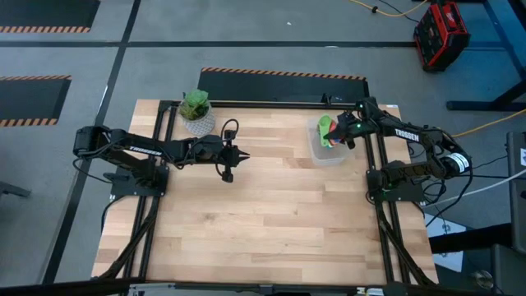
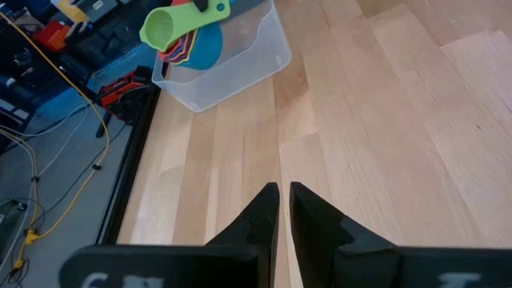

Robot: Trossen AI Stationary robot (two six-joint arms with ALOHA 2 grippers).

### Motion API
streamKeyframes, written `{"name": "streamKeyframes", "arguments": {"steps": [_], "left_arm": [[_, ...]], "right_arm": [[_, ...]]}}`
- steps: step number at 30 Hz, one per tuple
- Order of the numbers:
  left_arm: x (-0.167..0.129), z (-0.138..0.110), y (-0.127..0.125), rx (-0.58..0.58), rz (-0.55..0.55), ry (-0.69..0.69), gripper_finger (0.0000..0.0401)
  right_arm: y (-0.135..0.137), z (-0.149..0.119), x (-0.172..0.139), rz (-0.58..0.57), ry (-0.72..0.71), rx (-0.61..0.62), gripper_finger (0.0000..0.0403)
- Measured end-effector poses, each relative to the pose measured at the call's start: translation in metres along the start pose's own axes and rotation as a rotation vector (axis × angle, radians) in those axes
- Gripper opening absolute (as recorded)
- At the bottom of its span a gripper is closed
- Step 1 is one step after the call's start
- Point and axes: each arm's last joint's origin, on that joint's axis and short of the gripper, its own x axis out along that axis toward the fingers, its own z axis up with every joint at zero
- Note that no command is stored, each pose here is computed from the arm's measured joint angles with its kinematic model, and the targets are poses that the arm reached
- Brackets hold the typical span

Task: Nest measuring cups in basket

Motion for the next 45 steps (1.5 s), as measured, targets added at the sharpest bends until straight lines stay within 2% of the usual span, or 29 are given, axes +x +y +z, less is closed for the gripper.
{"name": "streamKeyframes", "arguments": {"steps": [8,16,23,30,45], "left_arm": [[0.0,0.0,0.0,0.0,0.001,0.0,0.0027],[0.0,0.0,0.0,0.0,0.0,0.0,0.0027],[0.0,0.0,0.0,0.0,0.0,0.0,0.0027],[0.0,0.0,0.0,0.0,0.0,0.0,0.0028],[0.0,0.0,0.0,0.0,0.0,0.0,0.0027]], "right_arm": [[-0.002,0.002,-0.001,-0.047,-0.047,-0.002,0.0075],[-0.002,0.002,-0.001,-0.05,-0.047,-0.049,0.0075],[-0.011,0.005,0.004,-0.064,-0.024,-0.037,0.0075],[-0.018,0.013,0.012,0.036,0.049,-0.031,0.0075],[-0.019,0.013,0.012,0.04,0.053,-0.029,0.0079]]}}
